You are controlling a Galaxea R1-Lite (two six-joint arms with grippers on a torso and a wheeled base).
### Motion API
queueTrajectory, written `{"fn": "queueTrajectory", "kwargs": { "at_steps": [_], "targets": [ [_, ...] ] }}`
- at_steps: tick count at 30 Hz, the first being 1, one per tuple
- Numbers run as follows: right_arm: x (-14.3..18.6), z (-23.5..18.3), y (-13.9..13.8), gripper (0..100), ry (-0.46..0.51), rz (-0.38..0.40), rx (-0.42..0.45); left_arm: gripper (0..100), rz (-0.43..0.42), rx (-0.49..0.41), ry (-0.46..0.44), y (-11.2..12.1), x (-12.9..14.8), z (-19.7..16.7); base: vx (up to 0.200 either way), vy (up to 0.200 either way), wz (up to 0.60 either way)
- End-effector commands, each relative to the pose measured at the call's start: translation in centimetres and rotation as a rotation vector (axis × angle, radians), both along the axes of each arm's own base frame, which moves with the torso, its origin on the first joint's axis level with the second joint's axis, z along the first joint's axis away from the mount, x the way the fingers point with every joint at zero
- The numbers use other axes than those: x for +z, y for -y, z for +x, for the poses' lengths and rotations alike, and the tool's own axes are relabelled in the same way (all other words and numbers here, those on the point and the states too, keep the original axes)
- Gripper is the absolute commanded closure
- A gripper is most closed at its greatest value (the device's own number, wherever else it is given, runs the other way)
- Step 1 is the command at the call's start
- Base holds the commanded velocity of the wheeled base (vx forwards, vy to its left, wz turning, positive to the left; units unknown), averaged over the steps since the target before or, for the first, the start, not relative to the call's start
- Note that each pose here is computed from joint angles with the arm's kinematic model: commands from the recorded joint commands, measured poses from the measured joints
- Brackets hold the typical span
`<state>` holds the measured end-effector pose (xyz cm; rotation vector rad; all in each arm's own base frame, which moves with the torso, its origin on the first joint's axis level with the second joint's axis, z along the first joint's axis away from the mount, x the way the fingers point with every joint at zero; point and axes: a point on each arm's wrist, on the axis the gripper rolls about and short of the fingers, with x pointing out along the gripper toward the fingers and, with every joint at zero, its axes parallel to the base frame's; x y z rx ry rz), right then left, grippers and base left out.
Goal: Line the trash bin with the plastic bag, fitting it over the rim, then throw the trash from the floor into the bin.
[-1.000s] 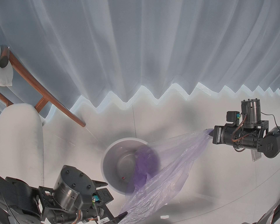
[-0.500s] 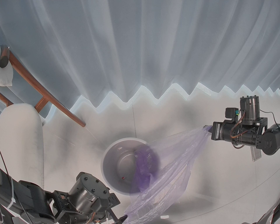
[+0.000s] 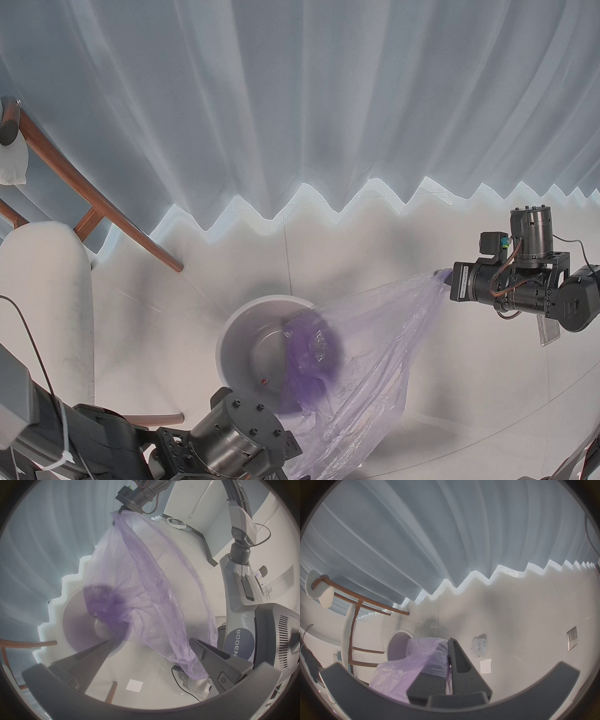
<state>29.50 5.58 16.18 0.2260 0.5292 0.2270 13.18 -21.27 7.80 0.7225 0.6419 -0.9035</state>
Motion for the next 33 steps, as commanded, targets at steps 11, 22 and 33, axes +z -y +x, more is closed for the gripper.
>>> {"fn": "queueTrajectory", "kwargs": {
  "at_steps": [11,22,33],
  "targets": [
    [0.2,0.2,0.0,100,0.008,0.001,0.0,0,0.09,-0.02,-0.049,2.9,-4.0,1.0,0.0,0.0,0.0],
    [0.4,0.2,0.1,100,0.017,0.004,-0.004,100,0.005,0.006,-0.043,6.0,-3.8,1.9,0.0,0.0,0.0],
    [0.6,-0.1,0.2,100,0.023,0.006,0.002,100,-0.207,0.314,0.089,-3.8,4.1,5.4,0.0,0.0,0.0]
  ]
}}
